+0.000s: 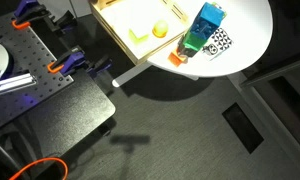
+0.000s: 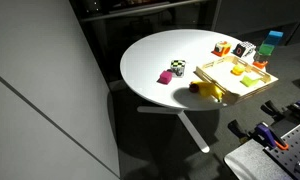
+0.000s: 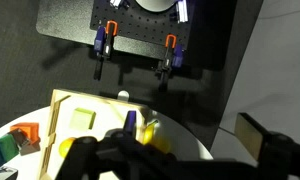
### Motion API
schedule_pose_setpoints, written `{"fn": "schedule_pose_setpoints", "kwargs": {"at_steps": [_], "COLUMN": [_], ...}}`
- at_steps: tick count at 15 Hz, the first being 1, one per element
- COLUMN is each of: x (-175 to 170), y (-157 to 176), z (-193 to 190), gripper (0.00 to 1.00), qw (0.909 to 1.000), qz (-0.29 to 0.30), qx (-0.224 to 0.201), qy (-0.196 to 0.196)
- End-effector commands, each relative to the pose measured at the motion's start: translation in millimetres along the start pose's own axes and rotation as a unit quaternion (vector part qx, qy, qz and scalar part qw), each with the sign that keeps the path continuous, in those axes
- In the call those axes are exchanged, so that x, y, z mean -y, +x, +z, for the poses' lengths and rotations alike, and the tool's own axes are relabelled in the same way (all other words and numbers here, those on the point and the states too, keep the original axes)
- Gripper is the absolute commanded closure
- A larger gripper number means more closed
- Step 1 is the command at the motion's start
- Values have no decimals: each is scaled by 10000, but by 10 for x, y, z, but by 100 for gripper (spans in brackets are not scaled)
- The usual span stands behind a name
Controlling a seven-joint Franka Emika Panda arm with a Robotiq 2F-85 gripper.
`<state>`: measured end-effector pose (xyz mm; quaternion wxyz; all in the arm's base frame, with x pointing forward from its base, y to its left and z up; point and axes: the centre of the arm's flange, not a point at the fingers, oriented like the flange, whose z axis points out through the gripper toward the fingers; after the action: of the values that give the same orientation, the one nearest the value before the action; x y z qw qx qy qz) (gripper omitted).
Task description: Put the plush block on the wooden tray
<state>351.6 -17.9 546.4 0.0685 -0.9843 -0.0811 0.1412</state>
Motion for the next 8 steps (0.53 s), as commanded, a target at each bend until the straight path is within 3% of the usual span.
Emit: {"fn": "schedule_pose_setpoints", "kwargs": {"at_steps": [1,8], "x": [0,-89], "y": [-1,169], "z": [-4,104], "gripper": [0,0], "qw": [10000,10000], "qz": [0,-22], "qx": [-5,14], "qy": [-1,-60]}}
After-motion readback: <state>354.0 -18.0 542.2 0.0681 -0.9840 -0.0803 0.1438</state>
